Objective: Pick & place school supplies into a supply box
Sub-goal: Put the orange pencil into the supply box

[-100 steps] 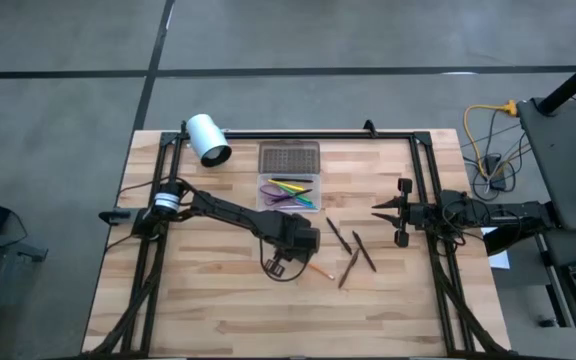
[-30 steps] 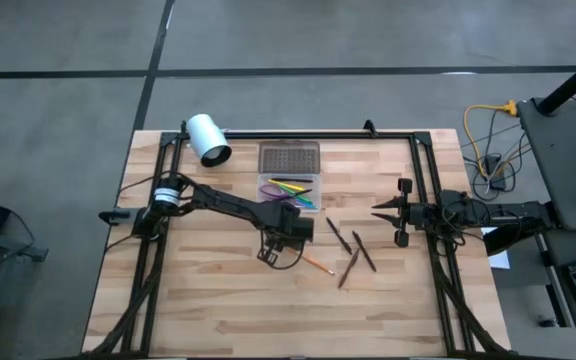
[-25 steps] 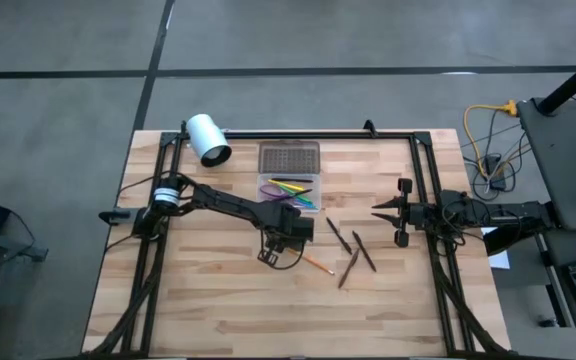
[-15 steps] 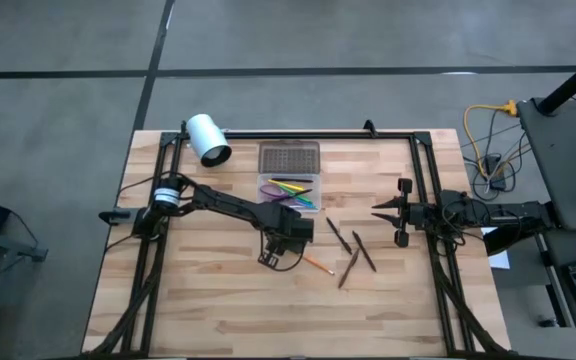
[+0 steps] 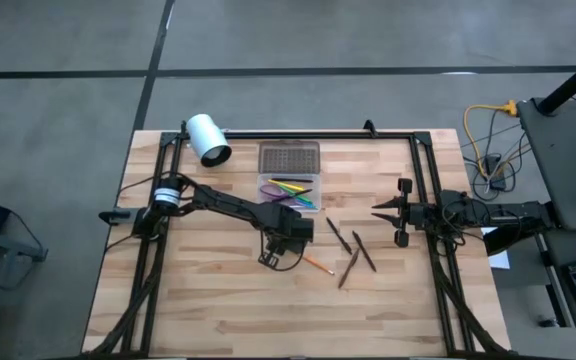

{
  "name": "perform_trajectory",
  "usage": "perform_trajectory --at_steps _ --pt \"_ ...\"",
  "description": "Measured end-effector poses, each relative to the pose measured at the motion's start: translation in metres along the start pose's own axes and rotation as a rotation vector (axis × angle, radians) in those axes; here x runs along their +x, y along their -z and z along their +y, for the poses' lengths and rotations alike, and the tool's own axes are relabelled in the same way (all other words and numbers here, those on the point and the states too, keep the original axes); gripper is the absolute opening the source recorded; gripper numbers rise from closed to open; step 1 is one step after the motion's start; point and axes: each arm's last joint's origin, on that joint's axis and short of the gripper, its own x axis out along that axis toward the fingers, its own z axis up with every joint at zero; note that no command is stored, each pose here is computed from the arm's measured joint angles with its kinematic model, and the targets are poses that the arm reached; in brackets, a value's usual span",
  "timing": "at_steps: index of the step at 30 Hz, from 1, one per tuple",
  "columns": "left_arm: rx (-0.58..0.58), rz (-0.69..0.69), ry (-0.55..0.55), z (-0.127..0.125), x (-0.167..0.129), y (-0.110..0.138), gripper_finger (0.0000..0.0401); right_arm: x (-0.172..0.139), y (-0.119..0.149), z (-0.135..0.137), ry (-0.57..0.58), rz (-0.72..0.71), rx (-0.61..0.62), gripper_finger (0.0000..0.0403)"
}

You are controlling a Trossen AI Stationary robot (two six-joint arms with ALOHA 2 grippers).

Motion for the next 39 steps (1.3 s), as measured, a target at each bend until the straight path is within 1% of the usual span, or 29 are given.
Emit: perform_trajectory --at_steps 5,14,21,30,32,39 --pt "-0.002 -0.016 0.027 -0.001 0.004 0.001 0.0049 0.0 0.0 0.0 0.0 0.0 0.0 0.0068" --pt "-0.001 -0.015 0.032 -0.002 0.01 0.005 0.0045 0.0 0.0 0.0 0.0 0.0 0.0 0.0068" --pt "0.0 -0.008 0.036 -0.003 0.011 0.006 0.0005 0.0 0.0 0.0 0.0 0.0 0.0 0.0068" --pt "0.026 -0.011 0.035 -0.003 0.01 0.005 0.0001 0.0 0.0 0.0 0.0 0.0 0.0 0.0068" --pt "0.027 -0.013 0.027 -0.003 0.007 0.005 0.0001 0.0 0.0 0.0 0.0 0.0 0.0 0.0068" --pt "0.034 -0.017 -0.064 -0.002 -0.007 0.0 0.0 0.0 0.0 0.0 0.0 0.0 0.0 0.0068"
